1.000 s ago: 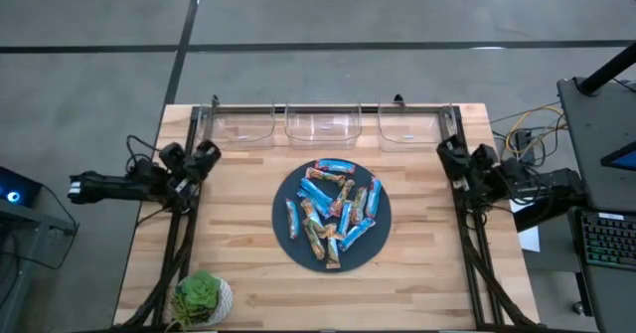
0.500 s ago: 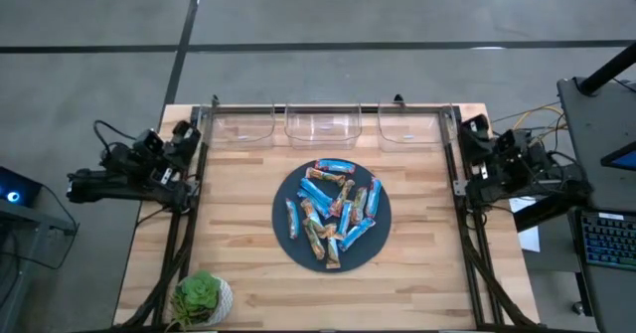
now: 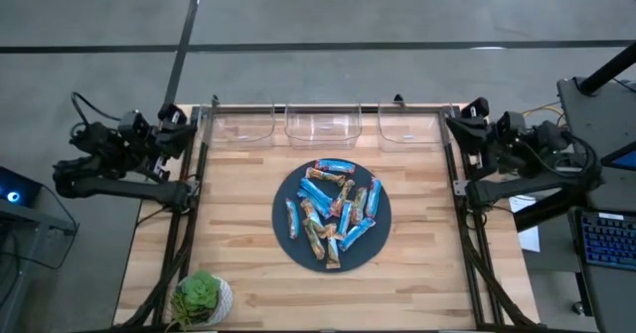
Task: Pick and place Granola Bars by type
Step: Put the red granola bar into the left transparent bin
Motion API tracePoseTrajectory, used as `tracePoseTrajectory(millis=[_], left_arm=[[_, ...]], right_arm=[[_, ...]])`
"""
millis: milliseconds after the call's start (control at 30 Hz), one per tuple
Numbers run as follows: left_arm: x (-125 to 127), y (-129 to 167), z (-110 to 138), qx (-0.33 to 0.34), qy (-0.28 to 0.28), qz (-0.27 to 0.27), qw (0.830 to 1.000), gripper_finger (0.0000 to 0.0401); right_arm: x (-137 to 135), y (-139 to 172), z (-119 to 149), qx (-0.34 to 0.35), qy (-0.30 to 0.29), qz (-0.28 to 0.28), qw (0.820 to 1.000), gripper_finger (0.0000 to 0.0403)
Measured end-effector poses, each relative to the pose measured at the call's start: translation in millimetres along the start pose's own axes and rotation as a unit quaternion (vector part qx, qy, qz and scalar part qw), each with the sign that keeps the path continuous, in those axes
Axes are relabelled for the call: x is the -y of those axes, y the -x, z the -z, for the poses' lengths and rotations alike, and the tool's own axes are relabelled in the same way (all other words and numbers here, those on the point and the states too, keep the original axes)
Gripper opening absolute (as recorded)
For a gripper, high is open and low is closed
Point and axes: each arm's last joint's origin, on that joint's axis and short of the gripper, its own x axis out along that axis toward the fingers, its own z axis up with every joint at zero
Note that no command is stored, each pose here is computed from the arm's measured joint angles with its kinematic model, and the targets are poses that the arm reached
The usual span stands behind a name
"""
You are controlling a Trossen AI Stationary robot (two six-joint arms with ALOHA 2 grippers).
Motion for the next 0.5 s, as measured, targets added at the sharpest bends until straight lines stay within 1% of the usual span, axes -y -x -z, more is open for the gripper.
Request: tracePoseTrajectory(millis=[100, 200, 333, 500], left_arm=[[2.8, -9.6, -5.3, -0.018, -0.014, 0.002, 1.0, 0.0], [4.5, -19.6, -5.5, -0.039, -0.026, -0.001, 0.999, 0.0], [5.7, -32.4, 0.5, -0.07, -0.032, -0.004, 0.997, 0.0], [6.7, -46.4, 8.7, -0.093, -0.035, -0.006, 0.995, 0.0]], right_arm=[[-2.4, -7.3, -3.2, -0.024, 0.007, 0.002, 1.0, 0.0009], [-4.5, -14.0, -4.0, -0.043, 0.004, 0.004, 0.999, 0.0009], [-6.6, -21.5, -2.7, -0.071, 0.001, 0.007, 0.997, 0.0009], [-9.3, -30.8, -1.0, -0.103, 0.007, 0.01, 0.995, 0.0009]])
